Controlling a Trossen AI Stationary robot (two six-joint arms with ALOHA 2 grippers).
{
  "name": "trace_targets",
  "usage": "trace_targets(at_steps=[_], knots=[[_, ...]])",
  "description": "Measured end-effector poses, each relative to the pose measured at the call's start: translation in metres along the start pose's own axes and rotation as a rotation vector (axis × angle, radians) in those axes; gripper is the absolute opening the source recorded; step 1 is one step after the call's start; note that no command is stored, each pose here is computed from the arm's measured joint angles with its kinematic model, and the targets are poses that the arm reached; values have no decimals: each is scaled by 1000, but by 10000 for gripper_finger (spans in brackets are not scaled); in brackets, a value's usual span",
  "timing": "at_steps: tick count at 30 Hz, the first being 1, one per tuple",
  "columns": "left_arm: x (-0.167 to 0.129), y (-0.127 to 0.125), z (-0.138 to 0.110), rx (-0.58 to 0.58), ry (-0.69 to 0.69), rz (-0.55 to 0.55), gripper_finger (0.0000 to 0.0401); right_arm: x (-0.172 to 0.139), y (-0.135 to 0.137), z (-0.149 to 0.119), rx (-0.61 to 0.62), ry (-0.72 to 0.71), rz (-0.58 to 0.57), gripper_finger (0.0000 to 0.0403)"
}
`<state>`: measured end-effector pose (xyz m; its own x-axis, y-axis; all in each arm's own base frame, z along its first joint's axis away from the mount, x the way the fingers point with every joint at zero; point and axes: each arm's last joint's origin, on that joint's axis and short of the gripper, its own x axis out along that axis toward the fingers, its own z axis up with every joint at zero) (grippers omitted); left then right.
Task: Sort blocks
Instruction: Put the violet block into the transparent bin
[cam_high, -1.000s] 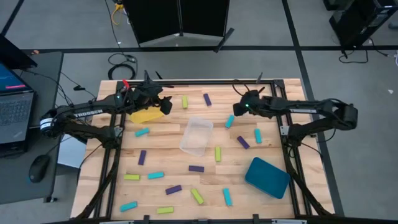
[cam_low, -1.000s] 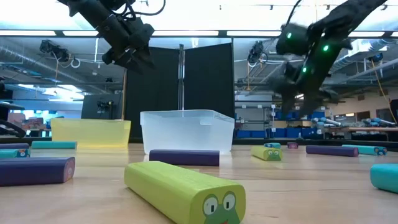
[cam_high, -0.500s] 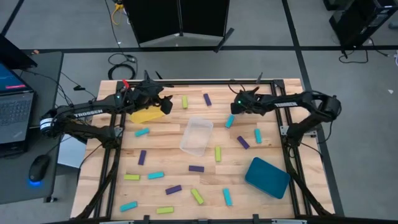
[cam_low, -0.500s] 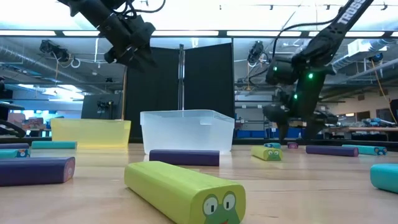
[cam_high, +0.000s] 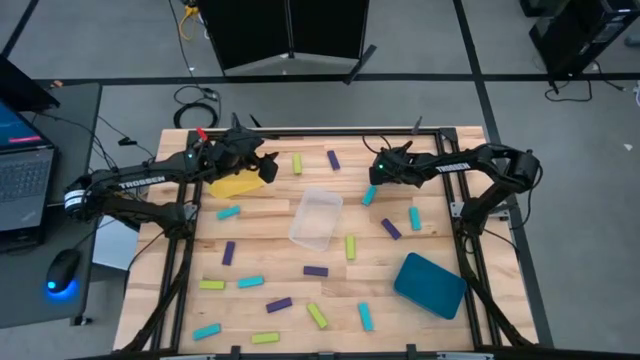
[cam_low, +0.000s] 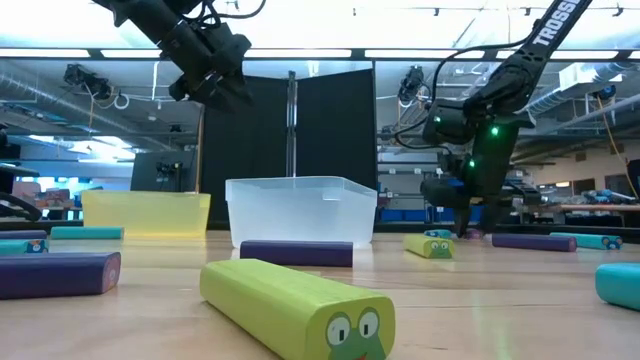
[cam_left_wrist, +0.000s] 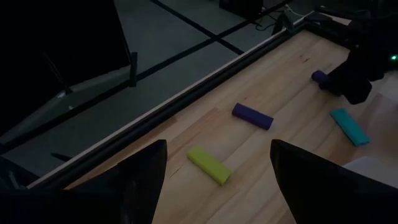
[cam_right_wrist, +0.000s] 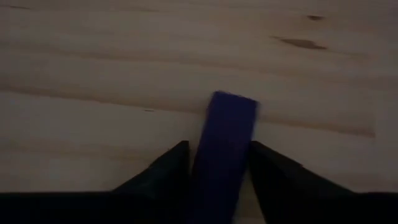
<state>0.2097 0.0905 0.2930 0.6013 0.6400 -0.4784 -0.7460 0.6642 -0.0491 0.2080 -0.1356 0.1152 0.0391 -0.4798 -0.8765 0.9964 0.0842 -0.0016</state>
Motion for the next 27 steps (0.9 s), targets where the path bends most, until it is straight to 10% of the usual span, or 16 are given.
trace_targets(at_steps=[15, 22, 27], knots=[[0, 0, 1, -34, -8, -4, 292, -20, 6, -3, -147, -53, 85, 117], [0, 0, 0, -39, -2, -3, 291, -73, 33, -3, -269, -308, 390, 117], [0, 0, 0, -39, -3, -3, 291, -115, 64, -11, -378, -456, 824, 117]])
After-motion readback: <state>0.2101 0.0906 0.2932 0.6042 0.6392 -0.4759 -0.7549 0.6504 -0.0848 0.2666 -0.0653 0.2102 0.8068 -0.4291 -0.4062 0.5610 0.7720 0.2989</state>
